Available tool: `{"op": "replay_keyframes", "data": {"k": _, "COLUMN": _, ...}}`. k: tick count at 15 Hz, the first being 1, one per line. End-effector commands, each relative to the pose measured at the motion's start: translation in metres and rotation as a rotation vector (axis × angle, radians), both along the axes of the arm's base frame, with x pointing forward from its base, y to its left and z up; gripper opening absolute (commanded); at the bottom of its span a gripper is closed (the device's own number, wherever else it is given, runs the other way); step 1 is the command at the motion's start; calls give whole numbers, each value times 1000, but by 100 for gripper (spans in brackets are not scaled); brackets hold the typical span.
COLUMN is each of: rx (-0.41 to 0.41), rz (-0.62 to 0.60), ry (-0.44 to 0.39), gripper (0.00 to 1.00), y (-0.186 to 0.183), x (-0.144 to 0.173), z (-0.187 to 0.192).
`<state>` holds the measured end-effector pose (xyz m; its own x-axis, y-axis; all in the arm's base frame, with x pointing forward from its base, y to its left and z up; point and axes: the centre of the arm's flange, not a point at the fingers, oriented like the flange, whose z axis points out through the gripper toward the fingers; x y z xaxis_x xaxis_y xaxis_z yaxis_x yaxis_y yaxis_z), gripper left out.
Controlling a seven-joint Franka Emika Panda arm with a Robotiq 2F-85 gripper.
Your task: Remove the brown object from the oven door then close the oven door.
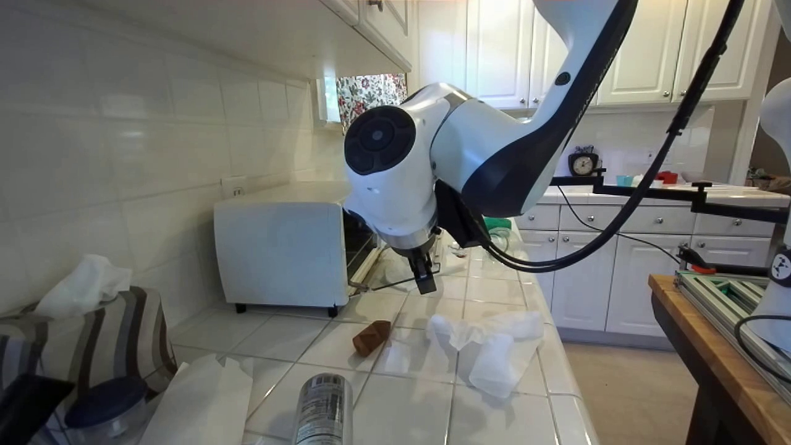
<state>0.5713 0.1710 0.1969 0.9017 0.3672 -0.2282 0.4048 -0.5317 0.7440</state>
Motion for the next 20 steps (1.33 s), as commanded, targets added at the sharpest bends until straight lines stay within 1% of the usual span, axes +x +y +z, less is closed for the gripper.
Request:
{"op": "replay_keyframes", "data": {"k": 1, "rx": -5, "rz": -15, "ry": -1, "gripper": 100, "y": -11, "x": -10, "z": 8}}
{"op": "replay_keyframes", "data": {"k": 8, "rx": -15, "rz": -28, "ry": -6, "gripper": 100, "y": -19, "x": -11, "z": 15}}
{"op": "replay_keyframes", "data": {"k": 20, "rx": -53, "rz": -45, "ry": -32, "gripper": 100, "y": -27, "x": -11, "z": 40}}
